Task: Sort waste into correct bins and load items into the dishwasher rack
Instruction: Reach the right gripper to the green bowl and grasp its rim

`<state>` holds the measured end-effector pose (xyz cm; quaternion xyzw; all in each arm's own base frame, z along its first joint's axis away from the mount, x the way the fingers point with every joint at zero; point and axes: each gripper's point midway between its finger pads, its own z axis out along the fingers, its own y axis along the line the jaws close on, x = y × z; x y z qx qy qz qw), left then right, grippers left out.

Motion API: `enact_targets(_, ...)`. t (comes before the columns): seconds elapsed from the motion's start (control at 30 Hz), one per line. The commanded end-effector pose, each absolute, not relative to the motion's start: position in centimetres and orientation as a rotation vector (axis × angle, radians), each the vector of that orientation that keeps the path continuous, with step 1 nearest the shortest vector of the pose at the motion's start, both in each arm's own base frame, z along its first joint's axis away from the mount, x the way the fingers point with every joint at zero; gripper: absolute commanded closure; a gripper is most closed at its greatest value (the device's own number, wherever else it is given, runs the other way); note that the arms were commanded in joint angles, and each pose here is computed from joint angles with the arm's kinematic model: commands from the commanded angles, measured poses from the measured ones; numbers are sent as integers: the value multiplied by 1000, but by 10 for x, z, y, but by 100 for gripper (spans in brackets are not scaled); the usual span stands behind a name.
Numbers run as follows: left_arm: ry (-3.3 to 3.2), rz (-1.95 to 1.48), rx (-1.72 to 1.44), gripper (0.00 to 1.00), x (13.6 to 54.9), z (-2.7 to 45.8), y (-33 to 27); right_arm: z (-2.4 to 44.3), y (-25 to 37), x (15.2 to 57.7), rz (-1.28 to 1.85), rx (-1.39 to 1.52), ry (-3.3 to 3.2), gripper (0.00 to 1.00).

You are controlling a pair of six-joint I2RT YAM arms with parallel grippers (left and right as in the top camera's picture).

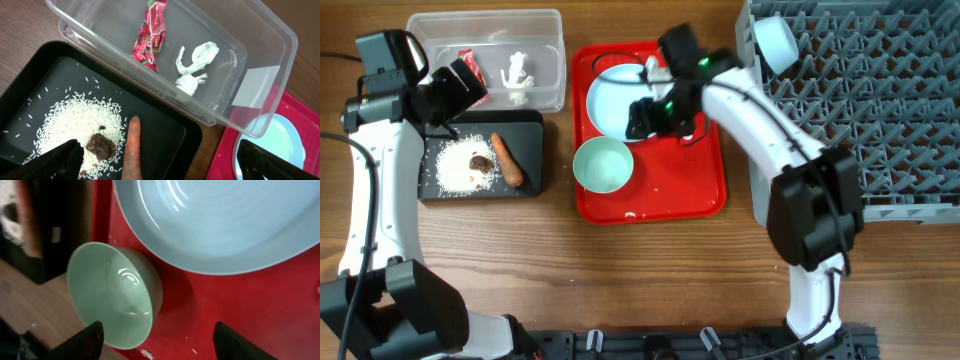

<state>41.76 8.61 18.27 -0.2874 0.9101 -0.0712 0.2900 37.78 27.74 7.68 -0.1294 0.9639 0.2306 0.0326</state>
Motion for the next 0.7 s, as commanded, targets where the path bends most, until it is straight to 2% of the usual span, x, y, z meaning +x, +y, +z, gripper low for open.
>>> enact_targets(0.0,2416,-175,-761,0,417,188,89,39,278,361,507,-199,3067,34)
enact_targets(0.23,2416,-175,-761,0,417,188,89,22,274,355,444,-137,3079,52)
enact_targets(0.3,2416,-175,-760,0,417,188,89,21,275,356,447,-137,3074,65)
enact_targets(0.37,2415,-175,-760,0,417,188,89,21,276,357,451,-140,3069,72)
enact_targets(0.5,2416,-175,-760,0,417,188,89,14,284,355,454,-166,3067,79)
enact_targets(0.53,2416,-175,-760,0,417,188,89,12,285,354,451,-169,3071,83)
enact_targets(0.57,2415,-175,-760,0,417,188,89,11,285,353,449,-171,3074,96)
enact_targets(0.67,2416,-175,-760,0,417,188,89,12,285,355,454,-132,3074,96)
